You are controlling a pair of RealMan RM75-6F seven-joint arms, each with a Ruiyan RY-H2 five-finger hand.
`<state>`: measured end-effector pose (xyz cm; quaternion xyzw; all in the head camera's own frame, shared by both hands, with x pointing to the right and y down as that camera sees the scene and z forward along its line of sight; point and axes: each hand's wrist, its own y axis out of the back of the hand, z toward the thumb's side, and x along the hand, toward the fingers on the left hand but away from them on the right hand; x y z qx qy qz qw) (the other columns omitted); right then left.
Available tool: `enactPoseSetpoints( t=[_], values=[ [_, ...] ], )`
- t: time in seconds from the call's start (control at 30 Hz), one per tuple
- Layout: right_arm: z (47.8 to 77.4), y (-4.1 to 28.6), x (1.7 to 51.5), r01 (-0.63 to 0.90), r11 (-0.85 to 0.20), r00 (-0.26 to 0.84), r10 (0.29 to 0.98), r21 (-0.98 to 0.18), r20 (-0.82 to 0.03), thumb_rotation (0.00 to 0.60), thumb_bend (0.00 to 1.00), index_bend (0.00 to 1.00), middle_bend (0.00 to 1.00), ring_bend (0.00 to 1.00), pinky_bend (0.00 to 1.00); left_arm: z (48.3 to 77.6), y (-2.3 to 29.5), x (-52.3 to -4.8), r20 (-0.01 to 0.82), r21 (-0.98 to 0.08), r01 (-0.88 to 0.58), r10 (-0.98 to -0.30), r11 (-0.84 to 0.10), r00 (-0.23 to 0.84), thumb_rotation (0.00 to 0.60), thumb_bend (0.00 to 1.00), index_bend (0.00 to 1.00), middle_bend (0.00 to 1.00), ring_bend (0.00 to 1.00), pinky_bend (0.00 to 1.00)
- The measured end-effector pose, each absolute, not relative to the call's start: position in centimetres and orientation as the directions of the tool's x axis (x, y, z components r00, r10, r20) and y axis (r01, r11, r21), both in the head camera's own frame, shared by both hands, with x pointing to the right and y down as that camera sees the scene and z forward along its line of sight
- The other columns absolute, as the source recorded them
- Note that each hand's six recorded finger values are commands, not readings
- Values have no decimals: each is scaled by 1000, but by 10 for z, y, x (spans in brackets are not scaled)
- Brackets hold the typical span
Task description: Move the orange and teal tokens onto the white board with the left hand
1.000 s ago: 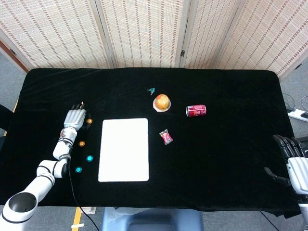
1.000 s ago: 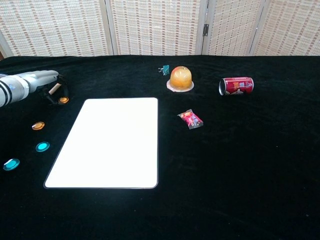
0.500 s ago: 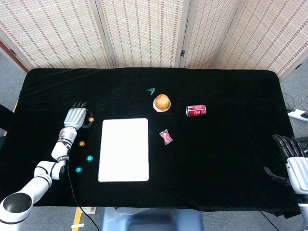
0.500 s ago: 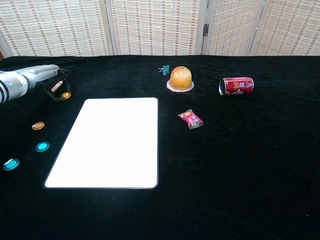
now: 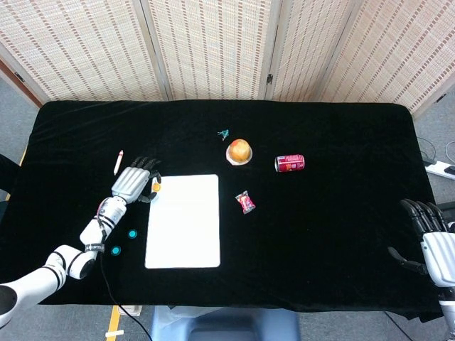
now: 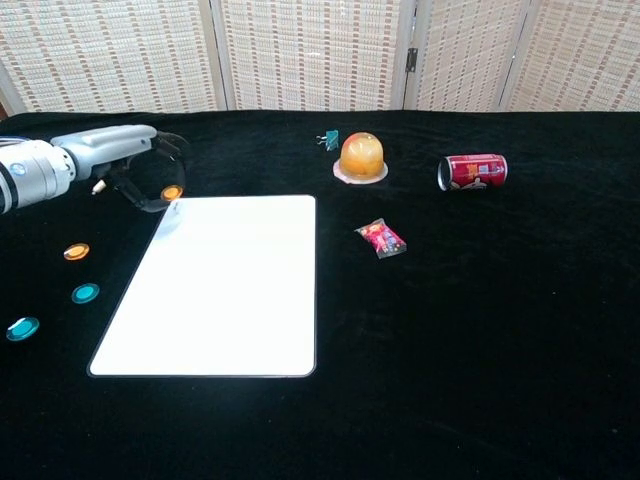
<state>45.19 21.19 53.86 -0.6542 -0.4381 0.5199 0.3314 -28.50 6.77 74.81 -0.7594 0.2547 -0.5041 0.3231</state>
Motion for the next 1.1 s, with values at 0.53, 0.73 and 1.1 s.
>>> enactPoseSetpoints(
  t=[0.53,0.73,1.1],
  values=[
    [539,213,452,231,-395,76,918,-889,-388,600,270,65,112,66,30,731,112,-243,616,-732,85,-603,-676,508,600,407,267,117,13,0],
    [539,213,451,233,-395,81,919,-889,-387,600,270,65,112,64,30,725,113,-257,614,-738,75,-621,-671,487,600,408,355,116,13,0],
    [540,211,444,234,-399,107,917,-886,-385,600,270,65,113,61,30,722,137,-317,637,-731,38,-662,-681,395,600,410,444,116,14,0]
  ],
)
